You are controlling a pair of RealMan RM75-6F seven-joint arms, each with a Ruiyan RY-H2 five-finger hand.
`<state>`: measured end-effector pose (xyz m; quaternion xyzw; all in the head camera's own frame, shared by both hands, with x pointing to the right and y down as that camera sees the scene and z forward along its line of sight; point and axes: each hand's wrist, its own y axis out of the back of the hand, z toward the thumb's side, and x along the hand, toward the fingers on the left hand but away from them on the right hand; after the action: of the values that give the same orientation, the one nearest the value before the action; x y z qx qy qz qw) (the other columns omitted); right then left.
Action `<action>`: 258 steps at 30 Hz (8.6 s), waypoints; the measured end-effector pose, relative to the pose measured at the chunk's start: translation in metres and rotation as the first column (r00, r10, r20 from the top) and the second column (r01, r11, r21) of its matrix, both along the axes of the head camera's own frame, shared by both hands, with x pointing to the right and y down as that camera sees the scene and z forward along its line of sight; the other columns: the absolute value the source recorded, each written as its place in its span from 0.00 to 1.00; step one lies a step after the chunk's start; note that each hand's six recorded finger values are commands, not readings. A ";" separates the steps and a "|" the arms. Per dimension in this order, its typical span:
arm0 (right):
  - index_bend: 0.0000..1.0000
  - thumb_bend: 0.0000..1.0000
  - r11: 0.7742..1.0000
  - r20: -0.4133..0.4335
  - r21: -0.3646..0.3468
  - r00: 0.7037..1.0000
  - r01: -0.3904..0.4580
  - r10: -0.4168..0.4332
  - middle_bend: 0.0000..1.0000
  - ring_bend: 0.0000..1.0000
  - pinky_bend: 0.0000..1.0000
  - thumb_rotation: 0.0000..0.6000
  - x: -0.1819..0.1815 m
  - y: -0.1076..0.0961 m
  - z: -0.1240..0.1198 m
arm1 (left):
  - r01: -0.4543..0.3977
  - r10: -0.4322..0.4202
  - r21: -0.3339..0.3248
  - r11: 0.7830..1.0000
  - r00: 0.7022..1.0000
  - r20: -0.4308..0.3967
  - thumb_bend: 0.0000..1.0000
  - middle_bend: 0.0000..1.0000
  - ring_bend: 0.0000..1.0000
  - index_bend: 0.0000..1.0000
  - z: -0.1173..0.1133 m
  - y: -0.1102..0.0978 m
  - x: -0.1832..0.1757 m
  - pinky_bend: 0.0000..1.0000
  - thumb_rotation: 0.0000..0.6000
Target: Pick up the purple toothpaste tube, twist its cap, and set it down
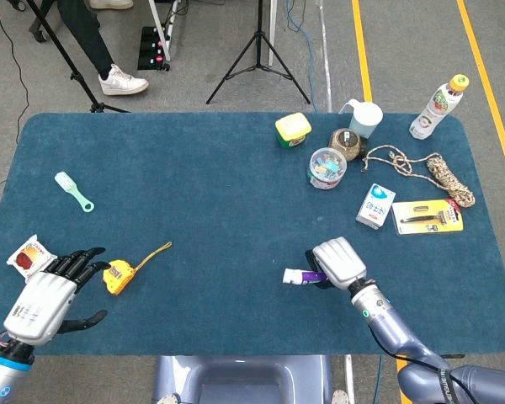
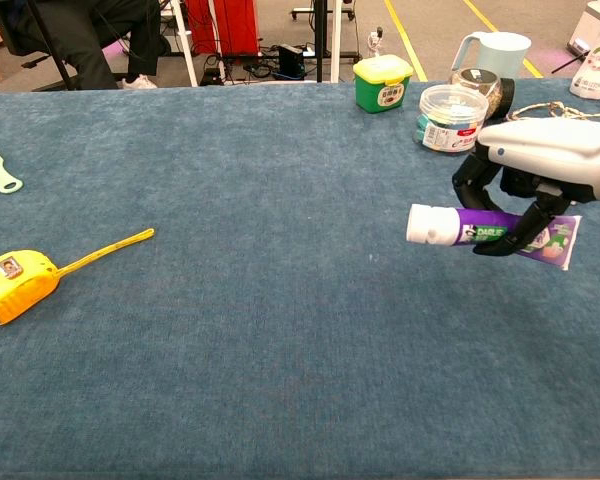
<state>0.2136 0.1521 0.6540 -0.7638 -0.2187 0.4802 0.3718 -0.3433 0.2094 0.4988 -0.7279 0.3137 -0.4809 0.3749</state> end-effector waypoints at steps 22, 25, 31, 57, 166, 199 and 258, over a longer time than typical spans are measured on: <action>0.80 0.36 0.979 0.095 -0.123 0.980 -0.162 0.174 0.89 1.00 0.99 1.00 -0.030 -0.003 -0.009 | -0.133 0.085 -0.126 0.983 0.941 -0.329 0.15 0.14 0.11 0.16 0.031 -0.039 0.114 0.26 0.31; 0.80 0.36 0.966 0.128 -0.172 0.968 -0.192 0.215 0.89 1.00 0.99 1.00 -0.033 -0.004 -0.011 | -0.137 0.073 -0.150 0.979 0.925 -0.373 0.13 0.11 0.10 0.15 0.042 -0.045 0.128 0.25 0.14; 0.80 0.36 0.940 0.179 -0.257 0.945 -0.225 0.275 0.89 1.00 0.99 1.00 -0.037 -0.003 -0.015 | -0.156 0.055 -0.203 0.967 0.900 -0.433 0.12 0.08 0.06 0.14 0.054 -0.054 0.151 0.22 0.00; 0.80 0.36 0.819 0.304 -0.493 0.824 -0.294 0.479 0.91 1.00 1.00 1.00 -0.058 -0.005 -0.017 | -0.202 -0.099 -0.449 0.870 0.822 -0.561 0.08 0.00 0.00 0.07 0.084 -0.075 0.217 0.16 0.00; 0.83 0.38 0.601 0.355 -0.704 0.546 -0.379 0.759 0.97 1.00 1.00 1.00 -0.069 -0.028 -0.034 | -0.161 -0.309 -0.523 0.837 0.649 -0.695 0.06 0.00 0.00 0.00 0.095 -0.082 0.293 0.09 0.00; 0.83 0.39 0.609 0.332 -0.680 0.569 -0.409 0.752 0.97 1.00 1.00 1.00 -0.061 -0.028 -0.033 | -0.173 -0.293 -0.517 0.839 0.656 -0.695 0.06 0.00 0.00 0.00 0.092 -0.079 0.296 0.09 0.00; 0.19 0.39 0.917 -0.023 -0.140 0.927 -0.374 0.375 0.32 0.40 0.44 0.32 0.024 -0.036 0.000 | 0.104 -0.161 -0.198 0.975 0.941 -0.297 0.07 0.01 0.00 0.10 0.062 -0.094 0.032 0.09 0.05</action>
<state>0.2377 0.1164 0.6542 -0.7334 -0.3268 0.5551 0.2173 -0.3112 0.1152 0.5607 -0.8024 0.3727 -0.4108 0.2201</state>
